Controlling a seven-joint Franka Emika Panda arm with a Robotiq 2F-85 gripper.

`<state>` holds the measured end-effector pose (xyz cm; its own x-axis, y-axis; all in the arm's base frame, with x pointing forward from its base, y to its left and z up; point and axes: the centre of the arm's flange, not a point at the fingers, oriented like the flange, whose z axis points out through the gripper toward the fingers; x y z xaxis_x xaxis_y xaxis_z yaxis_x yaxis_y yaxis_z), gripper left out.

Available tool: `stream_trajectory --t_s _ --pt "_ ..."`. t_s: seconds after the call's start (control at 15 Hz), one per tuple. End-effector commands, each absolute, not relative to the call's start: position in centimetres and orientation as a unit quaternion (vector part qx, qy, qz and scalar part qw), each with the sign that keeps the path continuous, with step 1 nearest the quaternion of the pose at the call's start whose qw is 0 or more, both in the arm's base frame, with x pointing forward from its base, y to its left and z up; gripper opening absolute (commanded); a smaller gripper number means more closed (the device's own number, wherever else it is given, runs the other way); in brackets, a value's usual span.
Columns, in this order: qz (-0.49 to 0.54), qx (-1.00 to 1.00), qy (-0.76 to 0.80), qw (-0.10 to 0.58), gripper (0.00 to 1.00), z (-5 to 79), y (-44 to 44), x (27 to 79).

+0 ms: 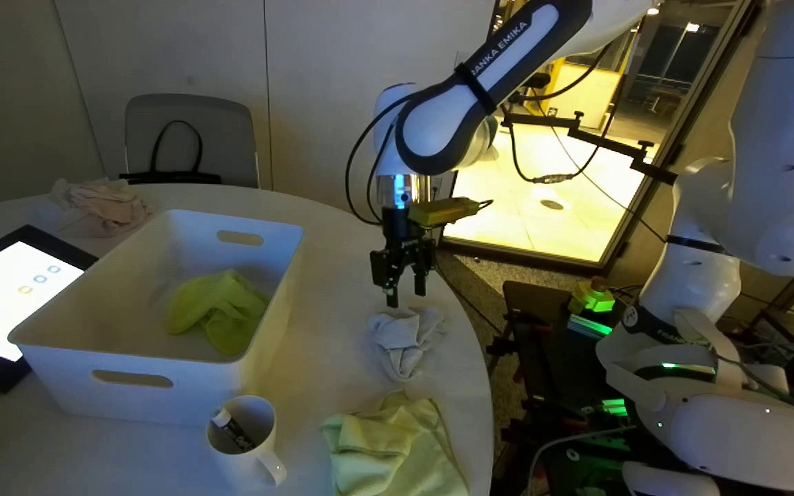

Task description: Put the cloths in the box, then put the marker and the yellow object in the cup

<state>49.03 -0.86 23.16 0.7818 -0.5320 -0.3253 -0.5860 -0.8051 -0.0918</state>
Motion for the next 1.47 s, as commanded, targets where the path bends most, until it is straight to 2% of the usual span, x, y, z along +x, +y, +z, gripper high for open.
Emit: stream_trajectory --t_s 0.0,0.67,1.4 --pt "0.165 -0.938 0.279 0.123 1.00 20.0 0.0 49.4" --pt "0.201 -0.928 0.273 0.157 1.00 15.0 0.7 48.0" --pt "0.162 -0.920 0.325 0.146 1.00 13.5 -0.5 50.7"
